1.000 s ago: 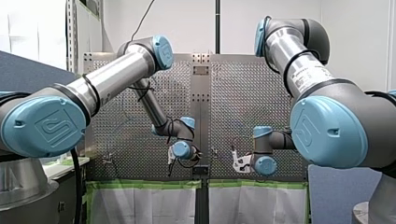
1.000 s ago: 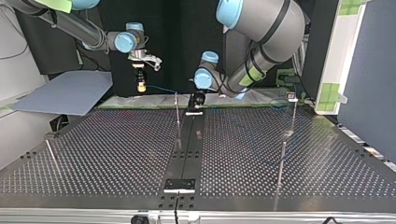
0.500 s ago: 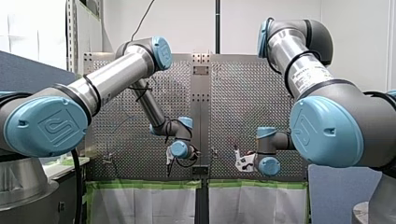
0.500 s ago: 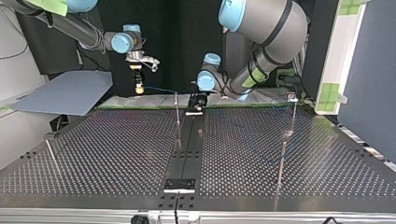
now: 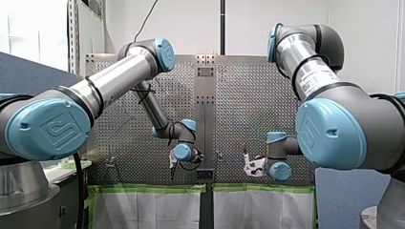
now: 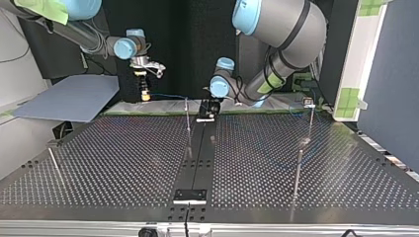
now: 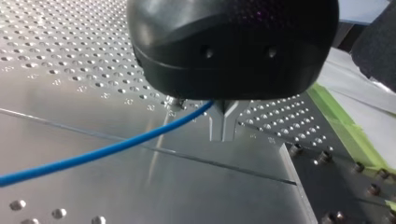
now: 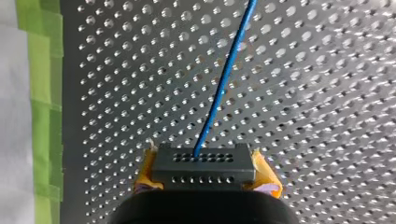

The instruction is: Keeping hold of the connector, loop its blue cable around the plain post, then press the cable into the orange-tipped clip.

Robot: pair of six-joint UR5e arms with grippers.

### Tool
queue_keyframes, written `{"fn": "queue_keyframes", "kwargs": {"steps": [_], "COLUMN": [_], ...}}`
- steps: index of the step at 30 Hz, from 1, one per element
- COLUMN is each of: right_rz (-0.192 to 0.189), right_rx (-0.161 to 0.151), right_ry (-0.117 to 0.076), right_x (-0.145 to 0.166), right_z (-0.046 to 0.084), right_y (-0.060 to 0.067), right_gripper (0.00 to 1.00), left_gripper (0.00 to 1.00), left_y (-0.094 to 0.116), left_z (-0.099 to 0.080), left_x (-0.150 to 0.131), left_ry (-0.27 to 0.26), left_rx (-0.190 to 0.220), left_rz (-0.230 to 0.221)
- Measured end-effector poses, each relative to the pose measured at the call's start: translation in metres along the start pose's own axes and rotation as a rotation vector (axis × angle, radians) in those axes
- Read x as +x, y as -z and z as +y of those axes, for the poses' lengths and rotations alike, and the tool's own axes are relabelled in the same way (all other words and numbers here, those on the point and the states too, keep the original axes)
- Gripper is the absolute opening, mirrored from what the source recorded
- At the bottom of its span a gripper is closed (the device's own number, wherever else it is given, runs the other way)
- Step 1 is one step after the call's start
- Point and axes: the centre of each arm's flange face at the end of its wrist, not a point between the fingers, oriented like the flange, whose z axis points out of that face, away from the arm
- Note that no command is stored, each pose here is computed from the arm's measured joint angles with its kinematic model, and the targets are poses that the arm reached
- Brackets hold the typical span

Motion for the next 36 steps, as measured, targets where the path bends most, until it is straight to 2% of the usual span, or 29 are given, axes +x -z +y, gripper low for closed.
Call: {"fn": "queue_keyframes", "kwargs": {"steps": [4,8,19,31,36], "right_rz": [-0.015,-0.013,0.021,0.032,0.058], "right_rx": [0.002,0.004,0.041,0.048,0.076], "right_ry": [0.007,0.012,0.018,0.024,0.025], "right_x": [-0.004,-0.002,0.006,0.01,0.013], "right_z": [0.005,0.01,0.013,0.014,0.014], "right_y": [-0.009,-0.016,-0.028,-0.034,-0.038], "right_gripper": [0.0,0.0,0.0,0.0,0.0], "left_gripper": [0.0,0.0,0.0,0.0,0.0], "left_y": [-0.001,-0.001,-0.003,-0.005,-0.006], "left_z": [0.002,0.003,0.008,0.016,0.019], "left_x": [0.0,0.0,-0.001,-0.003,-0.003], "left_ry": [0.001,0.001,0.008,0.007,0.008], "left_rx": [-0.004,-0.006,-0.016,-0.026,-0.031], "left_rz": [0.0,0.0,-0.002,-0.002,-0.004]}}
